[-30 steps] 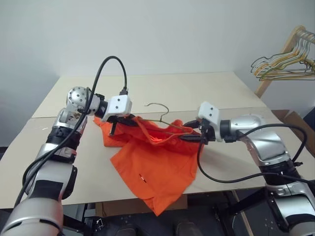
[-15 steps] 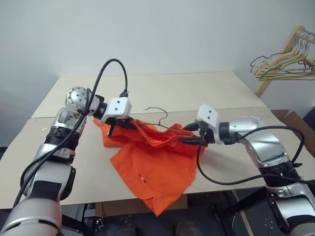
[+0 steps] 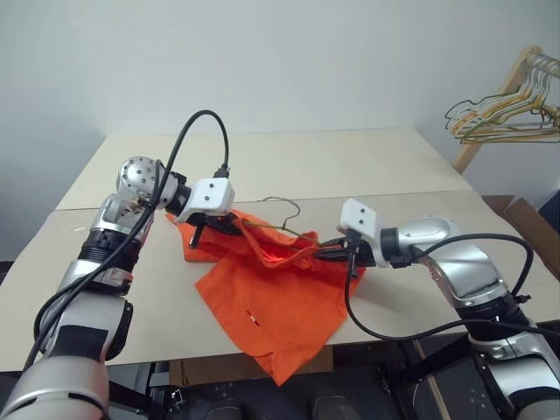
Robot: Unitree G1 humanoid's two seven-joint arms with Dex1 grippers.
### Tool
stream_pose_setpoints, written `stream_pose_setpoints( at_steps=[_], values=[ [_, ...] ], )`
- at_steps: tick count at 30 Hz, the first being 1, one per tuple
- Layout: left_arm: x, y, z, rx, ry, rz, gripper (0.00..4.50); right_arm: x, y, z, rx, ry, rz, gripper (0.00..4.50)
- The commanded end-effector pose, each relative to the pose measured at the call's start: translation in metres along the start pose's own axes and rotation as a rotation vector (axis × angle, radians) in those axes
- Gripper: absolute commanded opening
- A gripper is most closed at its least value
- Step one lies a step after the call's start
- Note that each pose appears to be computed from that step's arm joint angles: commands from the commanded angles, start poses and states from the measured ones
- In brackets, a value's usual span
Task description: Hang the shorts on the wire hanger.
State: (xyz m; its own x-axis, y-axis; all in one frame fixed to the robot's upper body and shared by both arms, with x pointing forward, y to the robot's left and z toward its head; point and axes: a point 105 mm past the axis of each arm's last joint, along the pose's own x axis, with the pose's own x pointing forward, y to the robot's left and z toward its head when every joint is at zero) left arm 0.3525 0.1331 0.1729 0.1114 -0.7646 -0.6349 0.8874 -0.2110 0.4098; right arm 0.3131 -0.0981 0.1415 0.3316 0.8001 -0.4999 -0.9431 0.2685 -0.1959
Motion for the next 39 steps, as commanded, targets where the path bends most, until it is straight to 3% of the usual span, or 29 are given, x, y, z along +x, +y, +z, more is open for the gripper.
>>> stream_pose_setpoints(
  at_steps=[1, 3, 4, 18, 25, 28, 35, 39],
  values=[
    [-0.002, 0.008, 0.002, 0.046, 0.015, 0.053, 0.0, -0.004, -0.001, 0.01, -0.037, -0.014, -0.026, 0.13],
    [-0.008, 0.01, -0.005, 0.009, 0.018, 0.081, 0.0, -0.01, -0.004, 0.009, -0.027, -0.009, -0.033, 0.13],
    [-0.012, 0.011, -0.008, -0.004, 0.023, 0.09, 0.65, -0.015, -0.005, 0.009, -0.031, -0.004, -0.036, 0.13],
    [-0.053, 0.018, -0.038, -0.123, 0.029, 0.289, 4.5, -0.085, -0.021, 0.025, -0.037, 0.005, -0.076, 0.12],
    [-0.061, 0.025, -0.041, -0.153, -0.003, 0.393, 4.5, -0.118, -0.03, 0.036, 0.057, -0.02, -0.137, 0.12],
    [-0.064, 0.033, -0.02, -0.193, -0.208, 0.442, 4.5, -0.12, -0.033, 0.027, 0.112, 0.019, -0.18, 0.12],
    [-0.079, 0.04, 0.021, -0.222, -0.538, 0.474, 4.5, -0.131, -0.036, 0.018, 0.241, 0.031, -0.3, 0.12],
    [-0.074, 0.025, 0.046, -0.185, -0.663, 0.4, 4.5, -0.159, -0.054, -0.005, 0.451, 0.052, -0.525, 0.12]
  ],
)
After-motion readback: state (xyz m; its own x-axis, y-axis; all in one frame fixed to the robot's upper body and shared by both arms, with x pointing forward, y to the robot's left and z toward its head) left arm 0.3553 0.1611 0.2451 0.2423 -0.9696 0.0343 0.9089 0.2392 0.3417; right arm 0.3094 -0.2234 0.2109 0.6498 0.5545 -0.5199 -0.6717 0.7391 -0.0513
